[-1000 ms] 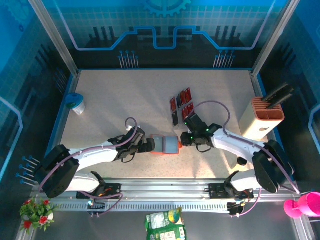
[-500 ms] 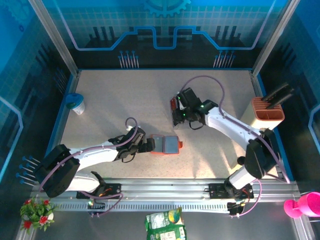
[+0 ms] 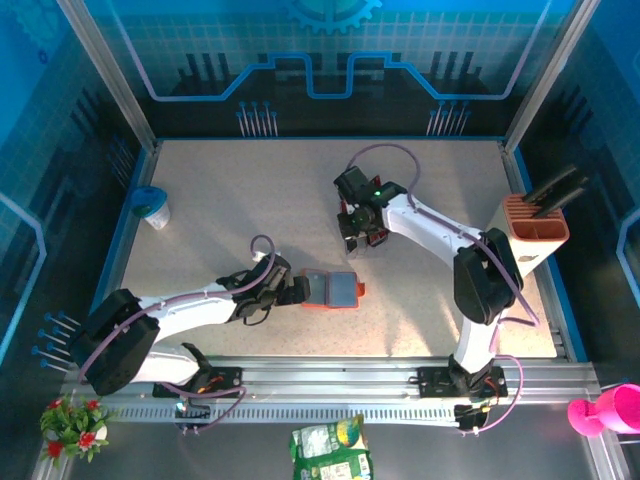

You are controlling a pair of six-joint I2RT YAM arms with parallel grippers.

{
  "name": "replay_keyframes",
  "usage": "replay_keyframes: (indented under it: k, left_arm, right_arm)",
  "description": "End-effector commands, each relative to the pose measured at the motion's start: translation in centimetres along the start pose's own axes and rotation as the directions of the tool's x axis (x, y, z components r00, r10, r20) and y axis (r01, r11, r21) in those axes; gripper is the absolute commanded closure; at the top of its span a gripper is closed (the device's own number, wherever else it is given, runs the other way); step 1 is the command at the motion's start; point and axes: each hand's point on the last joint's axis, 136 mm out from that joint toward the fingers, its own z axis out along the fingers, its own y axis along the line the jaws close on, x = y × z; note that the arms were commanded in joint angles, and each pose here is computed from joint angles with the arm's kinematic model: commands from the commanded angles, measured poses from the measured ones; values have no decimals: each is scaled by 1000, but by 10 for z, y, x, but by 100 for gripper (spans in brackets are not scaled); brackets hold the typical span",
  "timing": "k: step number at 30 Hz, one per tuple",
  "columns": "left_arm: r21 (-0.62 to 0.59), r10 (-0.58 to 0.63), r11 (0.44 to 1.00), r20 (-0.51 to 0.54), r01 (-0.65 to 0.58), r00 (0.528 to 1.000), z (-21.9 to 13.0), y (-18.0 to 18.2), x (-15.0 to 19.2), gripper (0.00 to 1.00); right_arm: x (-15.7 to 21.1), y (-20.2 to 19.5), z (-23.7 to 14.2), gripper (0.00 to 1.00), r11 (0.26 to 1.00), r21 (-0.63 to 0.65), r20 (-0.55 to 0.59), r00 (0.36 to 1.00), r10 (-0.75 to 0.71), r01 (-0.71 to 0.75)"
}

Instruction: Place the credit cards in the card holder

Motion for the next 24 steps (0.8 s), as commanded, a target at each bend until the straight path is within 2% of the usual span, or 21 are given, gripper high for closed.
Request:
replay_keyframes:
  k: [1,14,24]
  left_arm:
    - [41,-11,999,-29,12,1000,7,-3,9,1]
    - [52,-13,999,-28,15,1000,6,-5,9,1]
    - [51,-14,999,-29,15,999,7,-4,10,1]
  right_arm:
    - [6,-4,7,66,997,62,-52,998,-46,49]
    - [10,-7,34,67,986,137,-125,989,-78,95]
    - [11,6,43,69,993,80,-143,987,-71,83]
